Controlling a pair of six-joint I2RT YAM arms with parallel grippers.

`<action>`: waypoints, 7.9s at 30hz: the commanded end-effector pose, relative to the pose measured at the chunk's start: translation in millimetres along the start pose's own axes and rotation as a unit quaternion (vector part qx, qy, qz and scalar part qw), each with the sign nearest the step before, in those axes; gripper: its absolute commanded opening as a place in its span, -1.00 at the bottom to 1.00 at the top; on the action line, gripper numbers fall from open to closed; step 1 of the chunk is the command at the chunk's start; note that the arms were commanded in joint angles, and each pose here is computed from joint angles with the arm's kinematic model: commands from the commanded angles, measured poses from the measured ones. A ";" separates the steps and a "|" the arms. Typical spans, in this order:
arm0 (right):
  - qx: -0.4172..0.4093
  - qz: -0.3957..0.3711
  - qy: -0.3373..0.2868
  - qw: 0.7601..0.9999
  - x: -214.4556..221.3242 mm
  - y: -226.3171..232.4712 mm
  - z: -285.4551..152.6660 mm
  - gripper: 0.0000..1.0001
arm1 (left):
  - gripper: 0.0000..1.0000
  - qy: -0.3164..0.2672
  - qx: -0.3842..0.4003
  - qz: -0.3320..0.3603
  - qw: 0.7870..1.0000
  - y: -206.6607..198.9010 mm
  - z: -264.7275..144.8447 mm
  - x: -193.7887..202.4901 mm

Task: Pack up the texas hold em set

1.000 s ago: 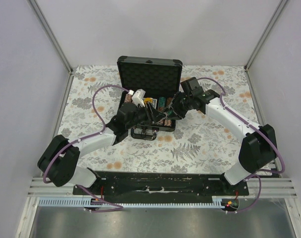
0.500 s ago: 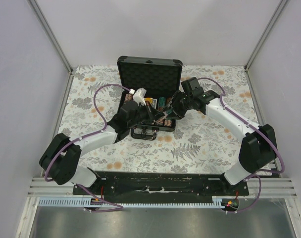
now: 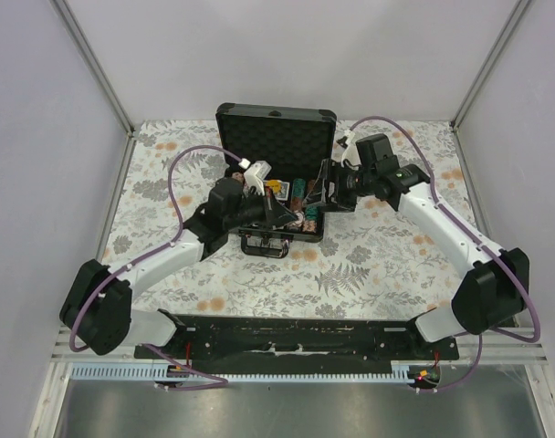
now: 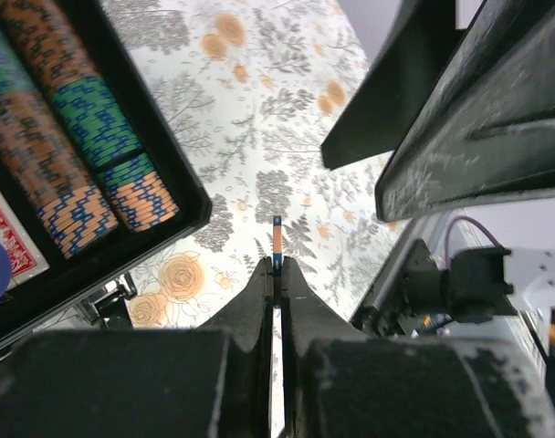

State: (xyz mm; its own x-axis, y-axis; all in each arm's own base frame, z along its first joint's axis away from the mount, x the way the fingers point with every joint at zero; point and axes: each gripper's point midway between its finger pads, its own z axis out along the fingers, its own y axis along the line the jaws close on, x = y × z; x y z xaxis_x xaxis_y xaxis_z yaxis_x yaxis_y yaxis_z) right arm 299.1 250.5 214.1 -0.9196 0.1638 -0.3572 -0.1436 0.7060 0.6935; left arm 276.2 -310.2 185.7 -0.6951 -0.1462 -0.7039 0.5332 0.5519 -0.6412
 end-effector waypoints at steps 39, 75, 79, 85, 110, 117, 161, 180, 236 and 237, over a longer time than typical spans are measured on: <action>-0.182 -0.240 -0.004 0.954 16.1 51.4 -18.8 -1.00 | 0.28 -0.019 0.000 0.042 0.999 -12.9 -60.9 -53.1; -0.038 -0.498 0.028 0.866 10.4 -46.9 131.4 -1.00 | 0.05 -0.044 -0.180 0.020 0.983 60.9 -92.7 -30.7; -0.028 -0.508 0.026 0.860 8.0 -51.0 134.4 -1.00 | 0.04 -0.046 -0.181 0.020 0.982 61.3 -92.4 -32.1; -0.020 -0.532 0.037 0.846 12.0 -61.3 134.8 -0.94 | 0.05 -0.049 -0.182 0.020 0.982 62.3 -92.8 -33.5; 0.043 -0.578 0.024 0.814 10.9 -72.5 140.9 -0.32 | 0.04 -0.052 -0.189 0.023 0.980 64.7 -97.3 -32.5; 0.043 -0.544 -0.047 0.837 -14.9 -27.7 106.1 -0.10 | 0.04 -0.062 -0.200 0.025 0.977 66.1 -102.7 -36.0; 0.115 -0.178 -0.165 0.963 -177.1 -13.1 18.1 0.11 | 0.20 -0.166 -0.288 0.052 0.942 40.3 -170.7 -108.4; 0.163 -0.173 0.009 0.971 24.2 -69.8 46.6 -0.02 | 0.21 -0.156 -0.325 -0.018 0.933 76.3 -170.1 -60.8; 0.229 -0.067 -0.055 0.970 -38.9 -88.9 74.6 0.81 | 0.64 -0.105 -0.210 -0.142 0.962 103.5 -27.1 68.1; 0.231 -0.069 -0.057 0.969 -40.4 -89.4 73.7 0.81 | 0.64 -0.103 -0.205 -0.144 0.963 102.1 -24.6 67.9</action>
State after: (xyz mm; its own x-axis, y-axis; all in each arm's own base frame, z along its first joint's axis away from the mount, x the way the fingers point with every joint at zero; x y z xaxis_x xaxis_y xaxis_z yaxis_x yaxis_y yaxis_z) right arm 365.1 226.3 109.3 -0.8730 0.0909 -0.4792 -0.0505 0.9604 0.2741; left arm 257.1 -232.4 62.7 -0.6969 -0.4121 -0.5870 0.0577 0.7836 -0.6186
